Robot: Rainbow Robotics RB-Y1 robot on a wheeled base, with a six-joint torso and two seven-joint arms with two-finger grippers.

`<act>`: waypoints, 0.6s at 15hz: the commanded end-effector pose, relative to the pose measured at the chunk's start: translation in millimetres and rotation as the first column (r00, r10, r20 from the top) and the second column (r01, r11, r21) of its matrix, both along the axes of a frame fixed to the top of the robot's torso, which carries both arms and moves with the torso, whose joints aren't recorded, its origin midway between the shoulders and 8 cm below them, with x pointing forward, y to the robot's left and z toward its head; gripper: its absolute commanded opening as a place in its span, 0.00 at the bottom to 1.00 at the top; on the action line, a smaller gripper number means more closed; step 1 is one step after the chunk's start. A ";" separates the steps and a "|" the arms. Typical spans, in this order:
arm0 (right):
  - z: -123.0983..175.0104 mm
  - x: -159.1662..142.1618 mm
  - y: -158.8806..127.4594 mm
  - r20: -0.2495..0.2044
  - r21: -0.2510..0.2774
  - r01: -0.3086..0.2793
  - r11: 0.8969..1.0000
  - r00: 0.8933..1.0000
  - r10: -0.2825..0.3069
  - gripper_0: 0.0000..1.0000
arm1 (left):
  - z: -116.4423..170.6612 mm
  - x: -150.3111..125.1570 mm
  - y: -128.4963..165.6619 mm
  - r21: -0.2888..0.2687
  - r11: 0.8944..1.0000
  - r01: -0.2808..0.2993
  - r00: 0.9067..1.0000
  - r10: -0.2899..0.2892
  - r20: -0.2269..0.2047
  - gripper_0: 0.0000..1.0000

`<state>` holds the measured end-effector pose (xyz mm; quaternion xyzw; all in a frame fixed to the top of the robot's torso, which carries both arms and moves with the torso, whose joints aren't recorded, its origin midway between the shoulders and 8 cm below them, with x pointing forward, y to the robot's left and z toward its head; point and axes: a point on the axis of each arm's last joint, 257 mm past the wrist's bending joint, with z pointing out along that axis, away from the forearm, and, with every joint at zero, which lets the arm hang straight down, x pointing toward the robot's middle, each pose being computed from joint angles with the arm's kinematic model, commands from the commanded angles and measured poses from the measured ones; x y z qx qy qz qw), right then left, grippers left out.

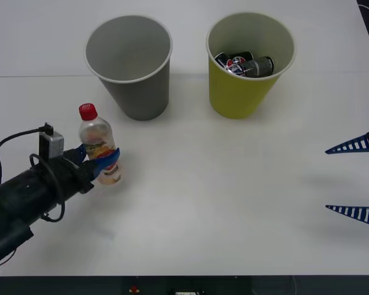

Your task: Put the can into the green bin and the plastic bottle into the gray bin

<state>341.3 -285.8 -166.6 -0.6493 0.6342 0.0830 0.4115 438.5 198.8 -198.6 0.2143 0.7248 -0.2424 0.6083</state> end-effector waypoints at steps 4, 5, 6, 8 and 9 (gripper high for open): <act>0.0 0.0 0.0 0.000 0.000 0.000 1.000 1.000 0.000 1.00 | 40.7 -23.3 19.1 0.057 0.996 0.070 0.989 -0.061 -0.134 0.00; 0.0 0.0 0.0 0.000 0.000 0.000 1.000 1.000 0.000 1.00 | 53.2 -26.9 19.7 0.062 0.996 0.065 0.983 -0.053 -0.177 0.00; 0.0 0.0 0.0 0.000 0.000 0.000 1.000 1.000 0.000 1.00 | 63.1 -29.7 17.2 0.067 0.996 0.060 0.978 -0.045 -0.204 0.00; 0.0 0.0 0.0 0.000 0.000 0.000 1.000 1.000 0.000 1.00 | 83.5 -32.0 12.5 0.083 0.996 0.030 0.968 -0.009 -0.249 0.00; 0.0 0.0 0.0 0.000 0.000 0.000 1.000 1.000 0.000 1.00 | 91.0 -30.5 10.1 0.094 0.995 0.019 0.967 0.006 -0.255 0.00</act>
